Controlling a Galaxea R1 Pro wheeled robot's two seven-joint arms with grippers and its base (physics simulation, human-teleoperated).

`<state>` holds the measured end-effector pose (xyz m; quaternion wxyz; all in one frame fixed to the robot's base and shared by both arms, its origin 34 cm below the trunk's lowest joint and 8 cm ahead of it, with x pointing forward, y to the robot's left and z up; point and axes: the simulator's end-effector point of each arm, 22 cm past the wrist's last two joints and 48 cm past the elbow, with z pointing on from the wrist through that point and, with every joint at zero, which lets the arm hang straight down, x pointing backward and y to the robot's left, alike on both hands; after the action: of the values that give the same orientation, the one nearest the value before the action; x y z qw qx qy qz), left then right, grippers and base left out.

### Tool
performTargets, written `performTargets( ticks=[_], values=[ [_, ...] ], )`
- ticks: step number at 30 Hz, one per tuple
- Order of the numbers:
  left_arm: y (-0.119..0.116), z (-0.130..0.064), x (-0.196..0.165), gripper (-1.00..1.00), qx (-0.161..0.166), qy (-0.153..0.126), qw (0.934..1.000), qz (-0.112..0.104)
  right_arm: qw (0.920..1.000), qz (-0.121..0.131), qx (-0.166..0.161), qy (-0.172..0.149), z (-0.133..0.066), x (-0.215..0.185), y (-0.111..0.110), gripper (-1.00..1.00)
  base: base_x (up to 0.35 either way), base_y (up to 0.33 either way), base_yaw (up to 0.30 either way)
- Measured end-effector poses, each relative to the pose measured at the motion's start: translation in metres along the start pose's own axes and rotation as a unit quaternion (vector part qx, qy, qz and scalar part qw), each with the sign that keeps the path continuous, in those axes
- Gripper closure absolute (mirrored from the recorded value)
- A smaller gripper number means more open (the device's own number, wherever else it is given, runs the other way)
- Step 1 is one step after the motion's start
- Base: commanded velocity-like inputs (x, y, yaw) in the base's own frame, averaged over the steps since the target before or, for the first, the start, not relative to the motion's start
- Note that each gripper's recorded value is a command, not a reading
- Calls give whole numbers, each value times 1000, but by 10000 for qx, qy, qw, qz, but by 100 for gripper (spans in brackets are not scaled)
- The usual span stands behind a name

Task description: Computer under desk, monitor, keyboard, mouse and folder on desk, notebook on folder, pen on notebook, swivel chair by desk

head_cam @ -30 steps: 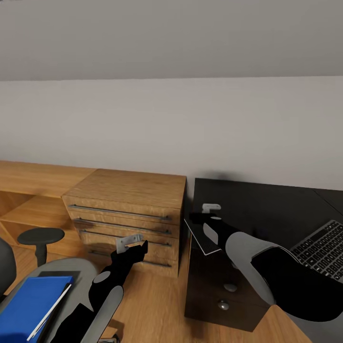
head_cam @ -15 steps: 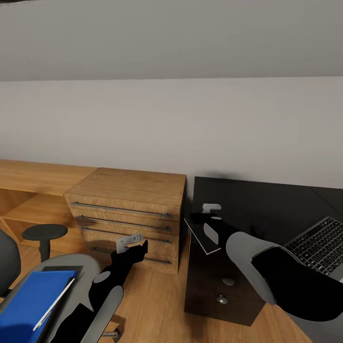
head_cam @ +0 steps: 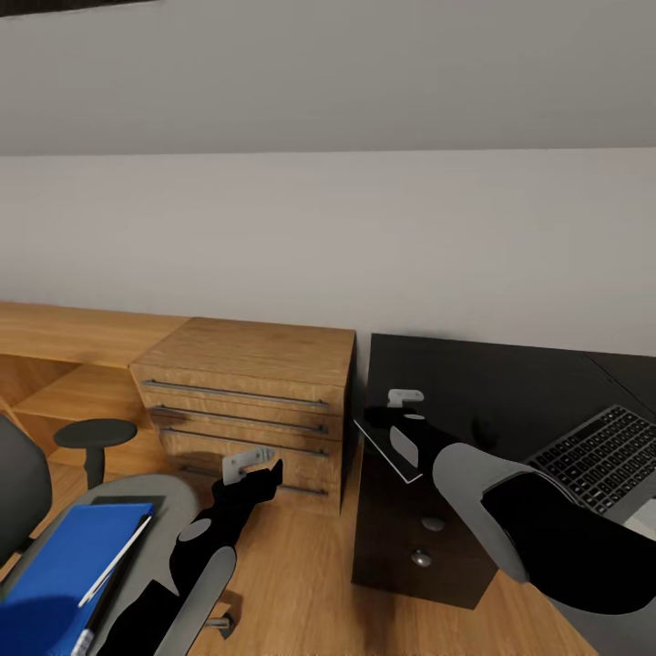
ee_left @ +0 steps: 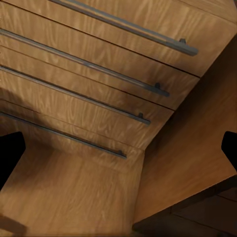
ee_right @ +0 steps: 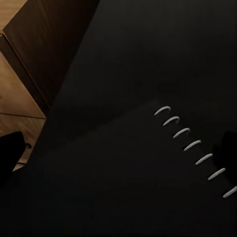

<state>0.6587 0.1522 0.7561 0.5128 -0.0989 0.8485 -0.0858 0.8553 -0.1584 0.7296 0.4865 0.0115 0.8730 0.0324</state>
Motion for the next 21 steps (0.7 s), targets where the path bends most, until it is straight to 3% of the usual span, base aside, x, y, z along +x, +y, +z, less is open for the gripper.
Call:
performTargets(
  ticks=[9, 21],
  values=[
    [0, 0, 0, -100, 0, 3, 10000, -2, 10000, 9, 1, 2, 0, 0, 0, -100, -133, 0, 0],
    [0, 0, 0, -100, 8, 10, 10000, -14, 10000, 3, 3, 2, 0, 0, 0, -100, -8, 0, 0]
  ],
)
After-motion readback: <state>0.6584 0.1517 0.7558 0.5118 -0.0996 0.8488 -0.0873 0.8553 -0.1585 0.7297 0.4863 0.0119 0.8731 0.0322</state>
